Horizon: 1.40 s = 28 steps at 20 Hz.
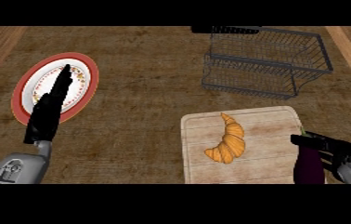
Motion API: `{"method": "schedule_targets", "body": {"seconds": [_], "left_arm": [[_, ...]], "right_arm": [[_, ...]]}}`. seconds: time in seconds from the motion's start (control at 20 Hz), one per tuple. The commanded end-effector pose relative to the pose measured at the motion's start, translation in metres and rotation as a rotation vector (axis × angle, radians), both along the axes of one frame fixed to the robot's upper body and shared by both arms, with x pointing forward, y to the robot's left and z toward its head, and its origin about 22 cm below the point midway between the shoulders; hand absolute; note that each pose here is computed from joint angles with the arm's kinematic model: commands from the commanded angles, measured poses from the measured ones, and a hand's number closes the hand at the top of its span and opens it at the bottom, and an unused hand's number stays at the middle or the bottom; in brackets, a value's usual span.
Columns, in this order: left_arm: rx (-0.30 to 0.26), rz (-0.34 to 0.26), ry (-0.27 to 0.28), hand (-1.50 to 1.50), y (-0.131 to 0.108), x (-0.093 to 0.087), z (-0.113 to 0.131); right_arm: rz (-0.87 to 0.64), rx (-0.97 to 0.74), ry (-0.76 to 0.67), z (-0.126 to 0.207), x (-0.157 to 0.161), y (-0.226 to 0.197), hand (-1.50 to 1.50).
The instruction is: Pick the eggplant from the cutting board and place it in the tiered basket
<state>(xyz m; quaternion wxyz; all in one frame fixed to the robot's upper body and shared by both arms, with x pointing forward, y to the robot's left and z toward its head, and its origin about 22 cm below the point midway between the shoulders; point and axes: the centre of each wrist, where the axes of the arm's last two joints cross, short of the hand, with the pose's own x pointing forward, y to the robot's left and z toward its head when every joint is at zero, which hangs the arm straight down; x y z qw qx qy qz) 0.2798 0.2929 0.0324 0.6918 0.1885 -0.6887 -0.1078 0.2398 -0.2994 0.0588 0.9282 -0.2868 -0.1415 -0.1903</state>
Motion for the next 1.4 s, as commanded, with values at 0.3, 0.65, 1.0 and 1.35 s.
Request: {"method": "schedule_targets", "body": {"seconds": [0.3, 0.65, 1.0, 1.35], "left_arm": [[0.013, -0.222, -0.049, 0.0, -0.043, 0.017, 0.017], [0.019, -0.163, -0.004, 0.0, -0.043, 0.019, 0.001], [0.017, -0.053, 0.013, 0.0, -0.016, 0.02, 0.001], [0.01, 0.023, 0.016, 0.0, 0.001, 0.014, -0.004]], "right_arm": [[0.845, -0.288, -0.372, 0.033, 0.005, 0.107, 1.5], [0.942, -0.49, -0.703, 0.075, 0.048, 0.178, 1.5], [0.909, -0.748, -0.926, 0.143, 0.086, 0.238, 1.5], [0.939, -0.997, -0.845, 0.197, 0.086, 0.295, 1.5]]}}
